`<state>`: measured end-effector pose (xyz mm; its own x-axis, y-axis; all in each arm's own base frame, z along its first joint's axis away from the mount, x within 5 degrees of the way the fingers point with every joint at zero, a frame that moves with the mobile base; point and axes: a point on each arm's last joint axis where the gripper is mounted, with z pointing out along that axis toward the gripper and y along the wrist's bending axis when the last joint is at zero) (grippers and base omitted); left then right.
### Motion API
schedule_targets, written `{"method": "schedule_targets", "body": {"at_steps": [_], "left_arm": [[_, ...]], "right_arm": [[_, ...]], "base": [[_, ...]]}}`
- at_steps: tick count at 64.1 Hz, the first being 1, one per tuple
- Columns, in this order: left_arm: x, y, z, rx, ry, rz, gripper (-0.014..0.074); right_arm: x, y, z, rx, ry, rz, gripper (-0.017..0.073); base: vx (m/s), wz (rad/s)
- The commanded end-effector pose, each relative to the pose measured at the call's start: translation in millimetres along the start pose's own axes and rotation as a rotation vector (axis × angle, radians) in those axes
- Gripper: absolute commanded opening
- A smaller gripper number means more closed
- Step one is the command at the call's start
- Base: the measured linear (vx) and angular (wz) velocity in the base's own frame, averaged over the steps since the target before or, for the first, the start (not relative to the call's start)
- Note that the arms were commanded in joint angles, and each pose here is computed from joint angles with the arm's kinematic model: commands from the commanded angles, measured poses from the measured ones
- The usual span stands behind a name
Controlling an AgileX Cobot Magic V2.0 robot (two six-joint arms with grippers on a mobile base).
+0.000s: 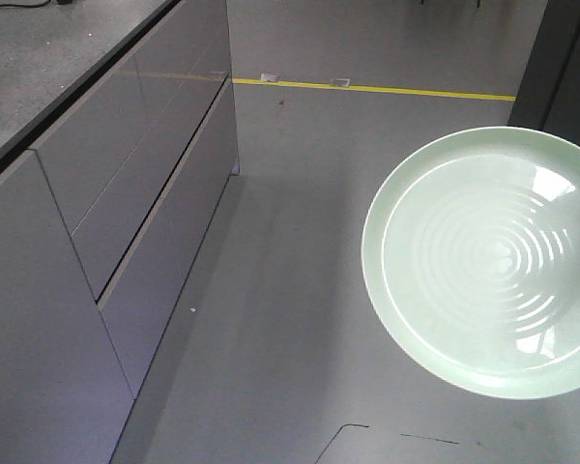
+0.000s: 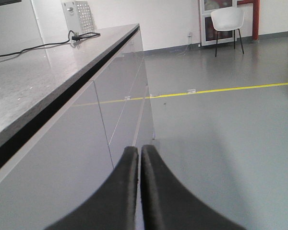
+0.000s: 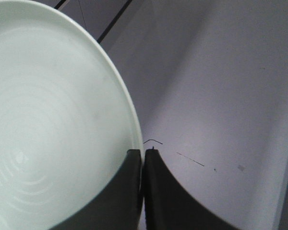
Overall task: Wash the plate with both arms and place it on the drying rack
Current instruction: 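Drive along the aisle carrying the plate in the right gripper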
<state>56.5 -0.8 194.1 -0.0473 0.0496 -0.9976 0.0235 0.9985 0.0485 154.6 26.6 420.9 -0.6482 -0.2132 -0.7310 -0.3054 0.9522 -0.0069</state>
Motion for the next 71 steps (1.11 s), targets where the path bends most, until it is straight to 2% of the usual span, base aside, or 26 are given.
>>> {"method": "schedule_targets", "body": {"at_steps": [1,71], "left_arm": [[1.9,-1.0,0.2,0.010,-0.056,-0.013,0.0003],[1.9,-1.0,0.2,0.010,-0.056,-0.013,0.0003]], "right_arm": [[-9.6,-0.9,-9.1,0.017,-0.096,0.007,-0.0008],[-9.6,-0.9,-9.1,0.017,-0.096,0.007,-0.0008]], "base": [[0.20,-0.05],[0.19,-0.07]]}}
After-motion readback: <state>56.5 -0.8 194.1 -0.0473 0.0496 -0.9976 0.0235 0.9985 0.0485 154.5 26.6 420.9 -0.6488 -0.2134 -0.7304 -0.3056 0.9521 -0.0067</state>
